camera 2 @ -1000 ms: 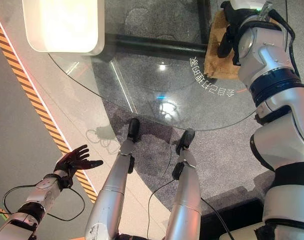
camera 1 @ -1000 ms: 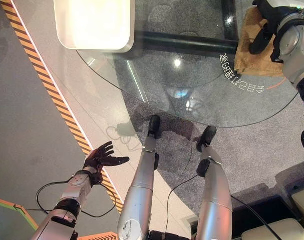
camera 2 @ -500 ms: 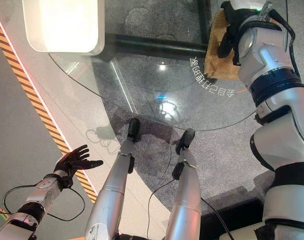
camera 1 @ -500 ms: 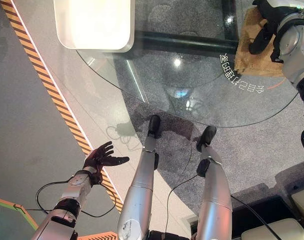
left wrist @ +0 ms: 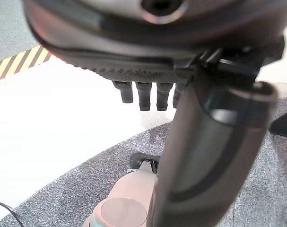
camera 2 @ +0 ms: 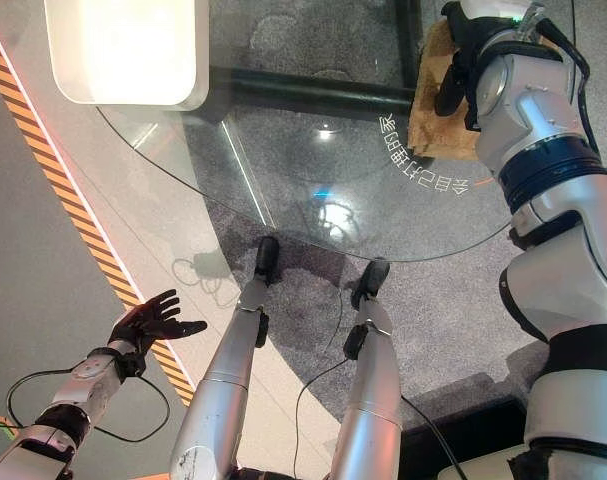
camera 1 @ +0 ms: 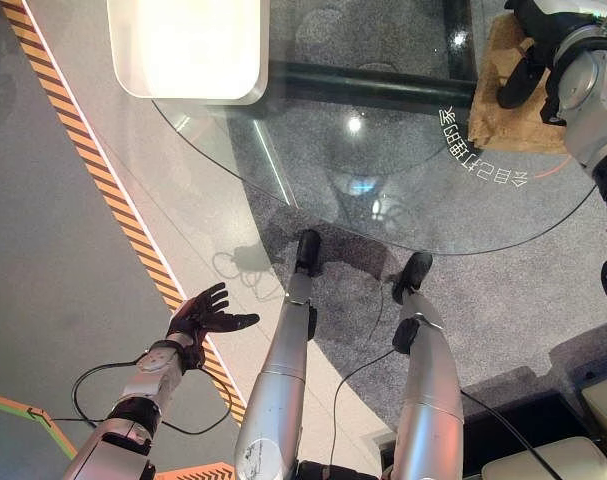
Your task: Wipe the table with a cloth and put it in the basket.
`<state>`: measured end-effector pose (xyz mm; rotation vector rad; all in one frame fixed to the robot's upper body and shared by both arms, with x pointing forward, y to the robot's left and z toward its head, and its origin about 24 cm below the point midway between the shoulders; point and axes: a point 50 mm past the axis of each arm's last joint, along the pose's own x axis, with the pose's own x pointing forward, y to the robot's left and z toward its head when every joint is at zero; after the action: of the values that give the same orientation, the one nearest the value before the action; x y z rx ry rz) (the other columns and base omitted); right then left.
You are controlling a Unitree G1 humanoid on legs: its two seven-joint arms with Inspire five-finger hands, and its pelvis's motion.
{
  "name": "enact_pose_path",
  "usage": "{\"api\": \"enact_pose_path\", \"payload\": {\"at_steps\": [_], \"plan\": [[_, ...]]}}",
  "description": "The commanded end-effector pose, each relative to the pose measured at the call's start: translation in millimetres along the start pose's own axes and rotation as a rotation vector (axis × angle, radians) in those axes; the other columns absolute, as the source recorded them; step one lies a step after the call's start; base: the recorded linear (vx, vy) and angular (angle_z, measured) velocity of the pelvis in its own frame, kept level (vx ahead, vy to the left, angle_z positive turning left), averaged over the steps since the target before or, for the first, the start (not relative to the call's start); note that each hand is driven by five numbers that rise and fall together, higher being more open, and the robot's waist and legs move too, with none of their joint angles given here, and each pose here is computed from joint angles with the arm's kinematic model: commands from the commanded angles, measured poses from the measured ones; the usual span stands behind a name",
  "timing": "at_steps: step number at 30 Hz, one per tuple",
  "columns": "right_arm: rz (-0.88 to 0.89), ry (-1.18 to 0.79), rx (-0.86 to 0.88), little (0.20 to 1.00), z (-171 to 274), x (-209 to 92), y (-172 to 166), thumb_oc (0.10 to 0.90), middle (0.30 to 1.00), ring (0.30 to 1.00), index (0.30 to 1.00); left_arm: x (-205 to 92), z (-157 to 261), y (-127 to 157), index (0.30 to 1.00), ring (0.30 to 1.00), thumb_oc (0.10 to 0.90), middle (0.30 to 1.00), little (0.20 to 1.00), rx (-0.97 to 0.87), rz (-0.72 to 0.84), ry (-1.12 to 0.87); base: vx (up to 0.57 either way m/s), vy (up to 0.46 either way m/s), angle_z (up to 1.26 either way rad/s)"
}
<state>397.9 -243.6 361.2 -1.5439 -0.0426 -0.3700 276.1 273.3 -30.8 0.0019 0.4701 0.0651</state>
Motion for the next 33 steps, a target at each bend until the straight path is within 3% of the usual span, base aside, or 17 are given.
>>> {"api": "enact_pose_path", "payload": {"at_steps": [1,33], "plan": [[-0.081,0.067,-0.078,0.200,-22.0,-3.2,-29.3,0.100,0.300,0.300,0.300,-20.3,-29.6,28.8,0.900,0.900,0.800,0.900,0.900,0.004,0.077,0.093,0.00,0.000,0.00],[-0.096,0.052,-0.089,0.200,-18.3,-3.1,-29.5,0.100,0.300,0.300,0.300,-20.1,-27.7,29.3,0.900,0.900,0.800,0.900,0.900,0.005,0.069,0.087,0.00,0.000,0.00]]}}
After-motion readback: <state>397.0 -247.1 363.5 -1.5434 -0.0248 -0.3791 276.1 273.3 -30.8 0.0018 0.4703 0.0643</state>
